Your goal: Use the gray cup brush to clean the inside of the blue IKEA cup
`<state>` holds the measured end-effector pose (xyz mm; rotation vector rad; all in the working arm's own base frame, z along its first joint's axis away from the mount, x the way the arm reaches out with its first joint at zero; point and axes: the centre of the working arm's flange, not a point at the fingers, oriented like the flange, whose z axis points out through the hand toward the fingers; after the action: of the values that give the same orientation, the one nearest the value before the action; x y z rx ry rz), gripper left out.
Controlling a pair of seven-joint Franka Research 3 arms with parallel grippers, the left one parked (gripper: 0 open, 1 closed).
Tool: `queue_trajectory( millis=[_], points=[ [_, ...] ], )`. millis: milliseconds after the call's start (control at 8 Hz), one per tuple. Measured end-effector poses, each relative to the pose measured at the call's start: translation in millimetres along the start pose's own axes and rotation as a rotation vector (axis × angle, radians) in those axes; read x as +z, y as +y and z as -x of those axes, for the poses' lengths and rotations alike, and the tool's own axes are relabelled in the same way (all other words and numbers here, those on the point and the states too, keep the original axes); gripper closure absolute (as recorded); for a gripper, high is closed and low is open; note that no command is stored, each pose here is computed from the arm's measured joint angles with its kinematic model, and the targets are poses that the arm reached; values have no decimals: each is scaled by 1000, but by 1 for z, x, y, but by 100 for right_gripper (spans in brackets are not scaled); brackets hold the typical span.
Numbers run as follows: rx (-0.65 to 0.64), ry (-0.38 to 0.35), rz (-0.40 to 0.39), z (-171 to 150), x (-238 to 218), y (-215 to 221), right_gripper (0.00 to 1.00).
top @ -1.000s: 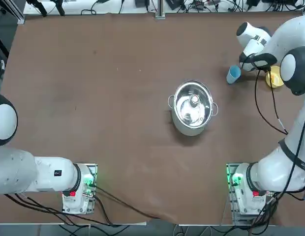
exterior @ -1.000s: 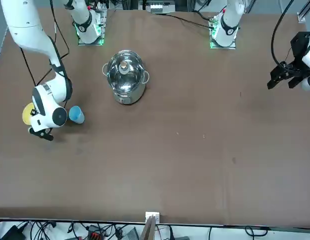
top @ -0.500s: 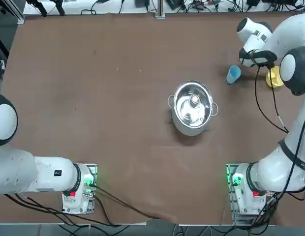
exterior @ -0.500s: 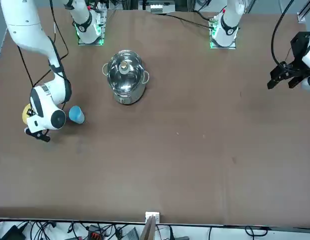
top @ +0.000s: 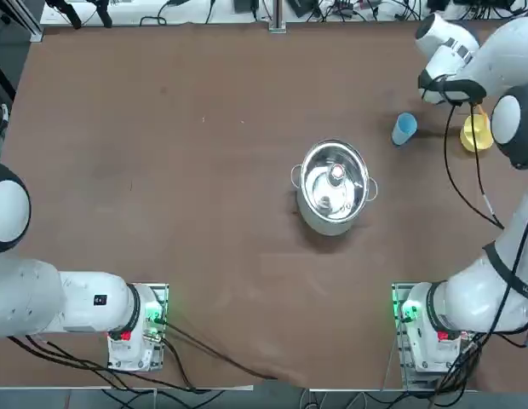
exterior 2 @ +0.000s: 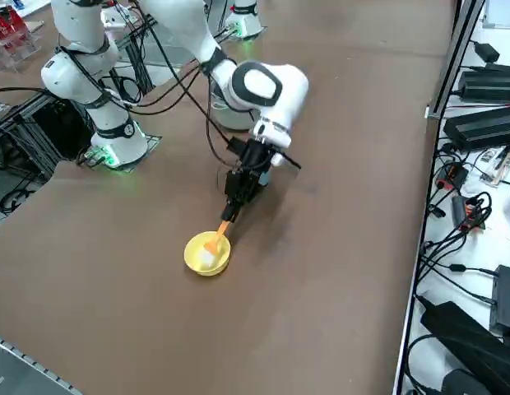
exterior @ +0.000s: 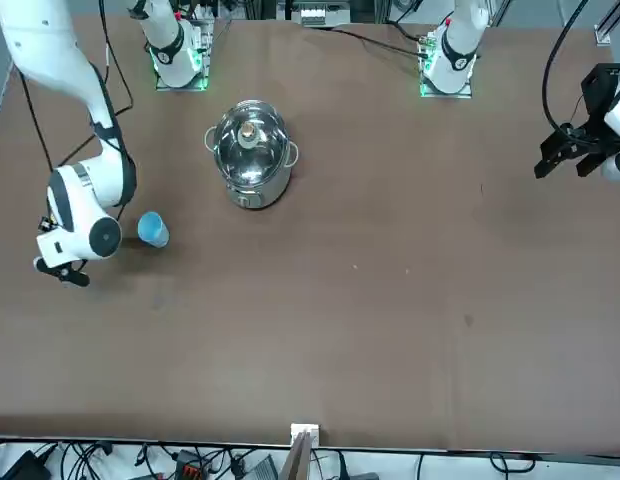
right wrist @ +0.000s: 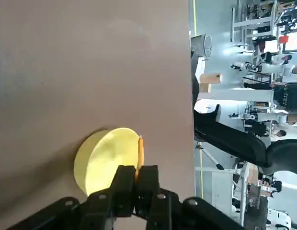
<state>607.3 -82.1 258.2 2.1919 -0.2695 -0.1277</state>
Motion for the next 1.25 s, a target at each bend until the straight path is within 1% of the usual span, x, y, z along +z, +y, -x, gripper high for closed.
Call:
queue_trajectory(
  millis=[375, 875, 1000, 1250],
  points=[
    [4, -61, -189, -5, -63, 49, 96],
    [59, -158, -568, -2, -175, 106, 96],
    [60, -164, -629, 1, -196, 111, 96],
    [29, -163, -711, 11, -225, 92, 96]
  ],
)
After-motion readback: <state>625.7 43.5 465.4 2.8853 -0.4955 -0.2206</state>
